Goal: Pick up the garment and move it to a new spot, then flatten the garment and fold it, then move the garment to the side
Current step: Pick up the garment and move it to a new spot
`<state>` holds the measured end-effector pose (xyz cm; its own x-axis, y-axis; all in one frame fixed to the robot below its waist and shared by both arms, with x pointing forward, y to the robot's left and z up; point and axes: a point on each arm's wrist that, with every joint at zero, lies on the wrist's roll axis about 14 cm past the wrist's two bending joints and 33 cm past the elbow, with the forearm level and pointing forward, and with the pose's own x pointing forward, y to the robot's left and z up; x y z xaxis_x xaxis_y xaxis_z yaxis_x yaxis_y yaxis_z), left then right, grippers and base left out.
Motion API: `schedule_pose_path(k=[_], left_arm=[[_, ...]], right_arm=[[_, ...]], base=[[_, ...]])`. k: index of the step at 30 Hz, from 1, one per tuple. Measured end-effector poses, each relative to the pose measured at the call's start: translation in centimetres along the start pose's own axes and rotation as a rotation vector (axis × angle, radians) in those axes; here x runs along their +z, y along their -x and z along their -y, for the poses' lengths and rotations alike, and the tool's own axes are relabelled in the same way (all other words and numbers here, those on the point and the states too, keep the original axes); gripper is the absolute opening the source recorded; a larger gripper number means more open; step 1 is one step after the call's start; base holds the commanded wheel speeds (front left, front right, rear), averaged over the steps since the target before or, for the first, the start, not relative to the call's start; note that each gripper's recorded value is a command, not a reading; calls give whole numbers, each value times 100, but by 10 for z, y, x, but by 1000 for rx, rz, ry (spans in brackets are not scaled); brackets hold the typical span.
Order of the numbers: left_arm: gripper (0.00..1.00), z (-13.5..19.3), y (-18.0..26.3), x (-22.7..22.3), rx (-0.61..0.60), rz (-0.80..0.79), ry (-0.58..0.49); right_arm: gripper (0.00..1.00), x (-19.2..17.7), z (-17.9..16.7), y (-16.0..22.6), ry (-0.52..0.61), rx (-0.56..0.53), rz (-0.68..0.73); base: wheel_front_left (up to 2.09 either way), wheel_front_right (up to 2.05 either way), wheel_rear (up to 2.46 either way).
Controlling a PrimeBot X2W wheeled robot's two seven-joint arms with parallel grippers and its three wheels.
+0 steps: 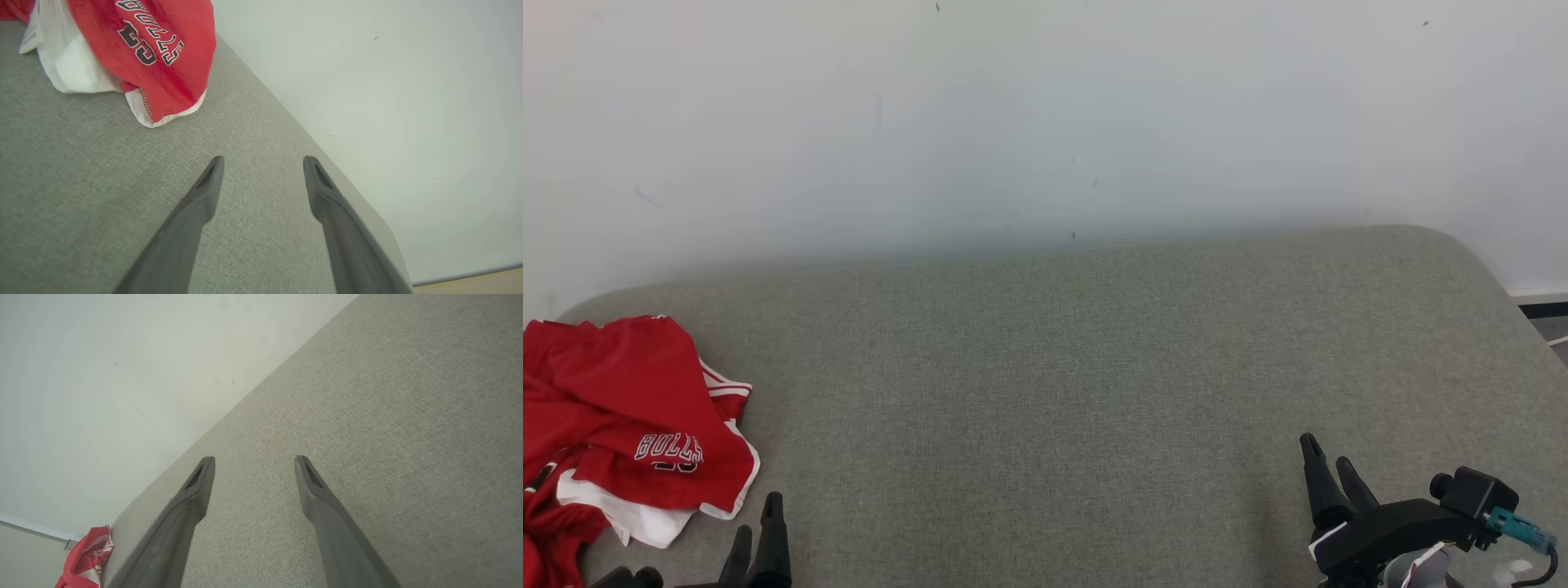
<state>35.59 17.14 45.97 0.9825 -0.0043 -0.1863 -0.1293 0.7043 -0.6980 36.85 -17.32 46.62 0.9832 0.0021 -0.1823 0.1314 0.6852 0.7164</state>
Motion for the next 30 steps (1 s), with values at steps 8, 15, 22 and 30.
schedule_pose_path(k=[8, 15, 22, 30], left_arm=[[100, 5, 4, 1, -31, 10, -159], [100, 16, 4, 5, -79, 31, -306], [100, 21, 8, 3, -111, 37, -449], [100, 27, 8, 7, -145, 58, -599]], right_arm=[[100, -1, 1, 3, 117, -5, 8], [100, -3, -3, 5, 227, 15, 11], [100, -8, -5, 6, 350, 30, 0], [100, -9, -9, 6, 476, 47, 1]], base=[[0, 0, 0], [0, 0, 0], [0, 0, 0], [0, 0, 0]])
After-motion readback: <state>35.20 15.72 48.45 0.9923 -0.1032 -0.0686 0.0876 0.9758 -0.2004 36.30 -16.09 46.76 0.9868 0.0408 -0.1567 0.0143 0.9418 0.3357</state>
